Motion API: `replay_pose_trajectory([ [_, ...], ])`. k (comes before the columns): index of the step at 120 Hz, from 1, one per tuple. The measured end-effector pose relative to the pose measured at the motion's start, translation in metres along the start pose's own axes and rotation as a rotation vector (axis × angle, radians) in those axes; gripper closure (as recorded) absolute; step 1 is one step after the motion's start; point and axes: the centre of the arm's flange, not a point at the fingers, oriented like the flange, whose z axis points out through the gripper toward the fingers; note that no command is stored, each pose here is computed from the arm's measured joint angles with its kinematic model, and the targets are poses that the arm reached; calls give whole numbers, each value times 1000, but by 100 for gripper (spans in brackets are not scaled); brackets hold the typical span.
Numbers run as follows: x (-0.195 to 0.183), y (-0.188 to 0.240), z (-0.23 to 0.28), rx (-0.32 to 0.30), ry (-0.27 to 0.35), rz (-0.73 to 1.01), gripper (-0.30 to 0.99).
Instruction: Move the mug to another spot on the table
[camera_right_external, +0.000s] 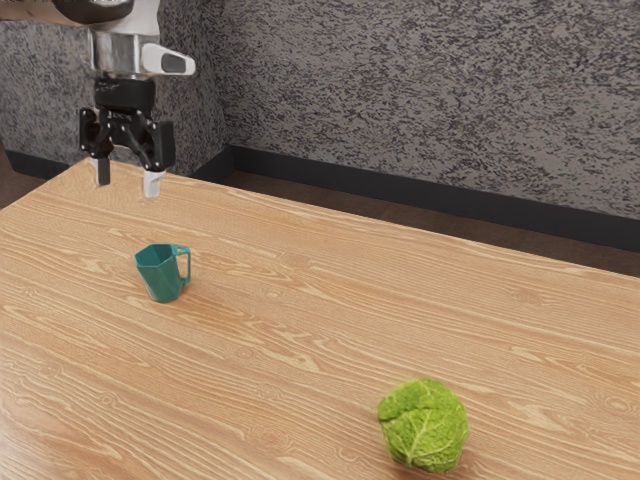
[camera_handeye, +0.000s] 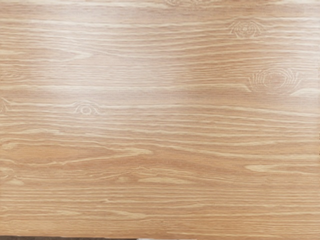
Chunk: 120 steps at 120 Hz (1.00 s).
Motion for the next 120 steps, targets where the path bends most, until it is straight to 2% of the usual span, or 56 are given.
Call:
replay_pose_trajectory([
  [13,13,-9,-11,-5,132,-15,2],
  [27,15,-21,-19,-12,208,-35,2],
  [39,4,-37,0,-22,215,-56,2],
  [56,9,-113,82,-40,165,-193,2],
  [71,22,-133,113,-27,207,-213,2],
  [99,56,-159,142,42,336,-11,2],
  [120,87,-157,164,86,337,170,2],
])
